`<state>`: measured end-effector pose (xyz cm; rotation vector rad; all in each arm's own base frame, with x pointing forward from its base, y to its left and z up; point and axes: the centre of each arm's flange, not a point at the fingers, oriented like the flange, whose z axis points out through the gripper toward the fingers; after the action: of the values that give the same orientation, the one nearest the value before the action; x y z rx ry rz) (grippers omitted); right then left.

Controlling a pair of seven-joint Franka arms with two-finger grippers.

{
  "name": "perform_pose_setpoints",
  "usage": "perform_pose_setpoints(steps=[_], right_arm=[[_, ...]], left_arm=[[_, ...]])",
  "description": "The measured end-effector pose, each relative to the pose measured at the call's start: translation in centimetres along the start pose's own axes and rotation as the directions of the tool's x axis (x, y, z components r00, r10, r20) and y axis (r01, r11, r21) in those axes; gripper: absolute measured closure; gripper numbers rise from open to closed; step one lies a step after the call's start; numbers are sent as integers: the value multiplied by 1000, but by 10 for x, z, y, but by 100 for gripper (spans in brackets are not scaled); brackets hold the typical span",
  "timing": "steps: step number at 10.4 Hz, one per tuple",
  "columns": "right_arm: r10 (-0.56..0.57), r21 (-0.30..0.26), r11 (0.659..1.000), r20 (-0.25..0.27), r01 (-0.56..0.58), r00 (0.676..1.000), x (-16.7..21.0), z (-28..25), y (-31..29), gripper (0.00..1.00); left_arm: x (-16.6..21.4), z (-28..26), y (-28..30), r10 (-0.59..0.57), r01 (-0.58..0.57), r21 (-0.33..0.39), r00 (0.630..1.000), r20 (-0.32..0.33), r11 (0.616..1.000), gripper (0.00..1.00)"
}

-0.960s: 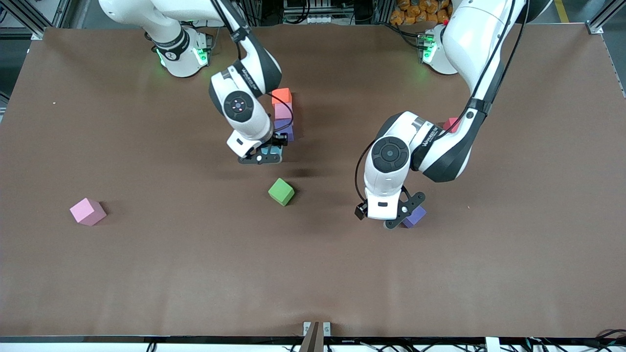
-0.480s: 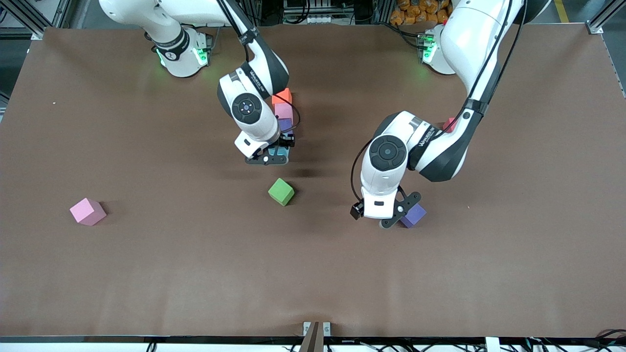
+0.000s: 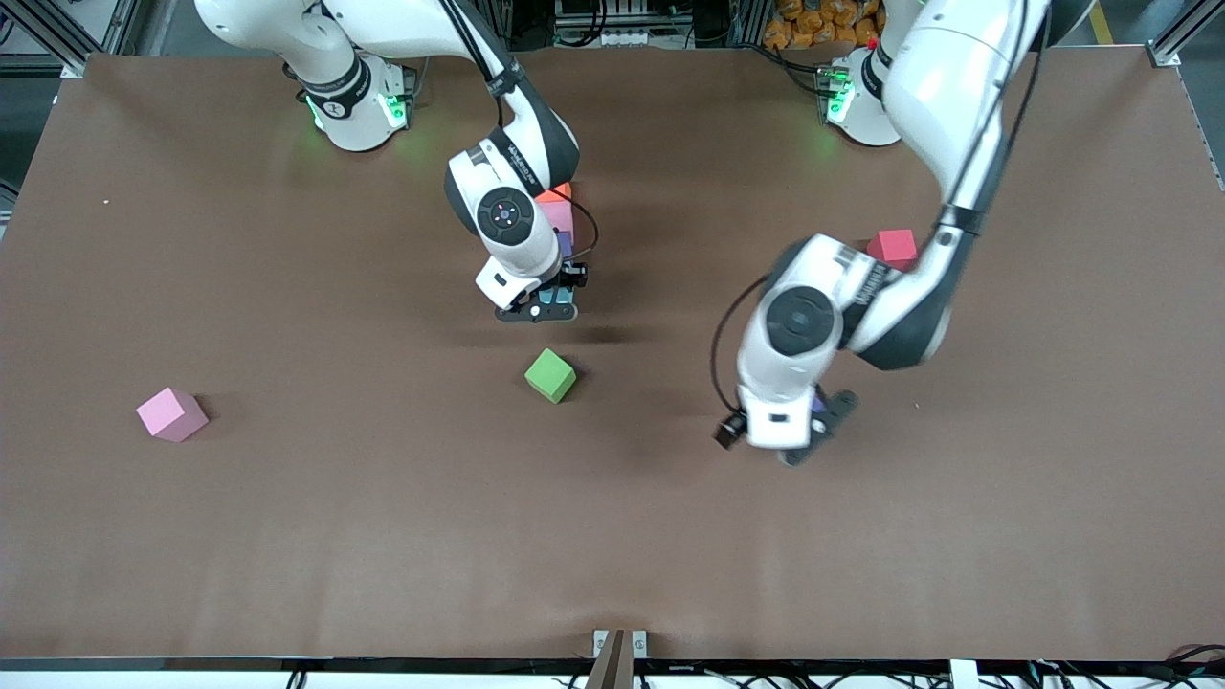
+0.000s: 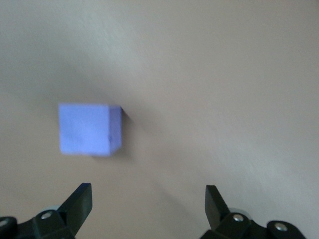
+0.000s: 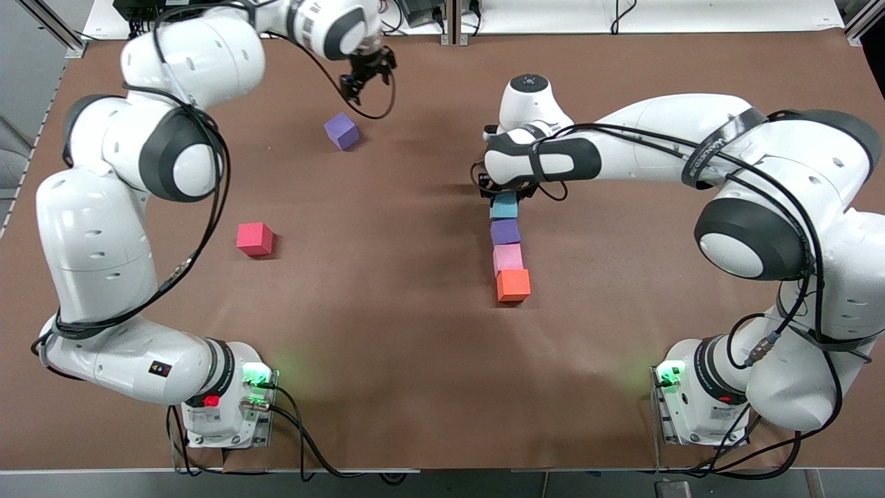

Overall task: Arrange blocks into number 1
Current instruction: 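Set cyan beside purple with the right gripper while the left gripper grasps purple, then lift purple with the left gripper while the right gripper returns to rest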

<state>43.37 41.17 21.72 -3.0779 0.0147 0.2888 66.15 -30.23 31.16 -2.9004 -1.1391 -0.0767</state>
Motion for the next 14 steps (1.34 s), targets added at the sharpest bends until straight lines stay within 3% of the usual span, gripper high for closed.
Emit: perform_pose_setpoints(steps=[2, 4, 5, 6, 7, 8, 11, 14], right_arm=[[10, 6, 1000, 7, -10, 1000, -1, 4, -2, 41], [11, 6, 1000, 7, -12, 1000, -1, 4, -2, 37], [12, 6, 1000, 7, -13, 1000, -1, 4, -2, 36], [13, 6, 1000, 7, -13, 1000, -1, 4, -2, 27], [14, 6, 1000, 7, -14, 1000, -2, 4, -2, 12], [13, 6, 1000, 7, -13, 1000, -2, 4, -3, 9], [25, 17, 1000, 7, -25, 1000, 2, -10, 1, 9], [93, 85, 992, 12, -94, 996, 25, -82, 38, 9]], left_arm=[[28, 28, -24, 16, -18, 46, 999, 35, 999, 0], [17, 68, -44, 22, -29, 107, 997, 69, 994, 0], [11, 83, -51, 28, -35, 99, 997, 72, 994, 0], [7, 92, -59, 30, -35, 74, 997, 66, 997, 0], [6, 94, -70, 28, -30, 45, 998, 55, 999, 0], [8, 94, -81, 21, -23, 31, 999, 48, 999, 0], [16, 82, -92, 5, -5, 12, 999, 34, 1000, 0], [16, 82, -89, 7, -6, -30, 1000, 21, 1000, 0]])
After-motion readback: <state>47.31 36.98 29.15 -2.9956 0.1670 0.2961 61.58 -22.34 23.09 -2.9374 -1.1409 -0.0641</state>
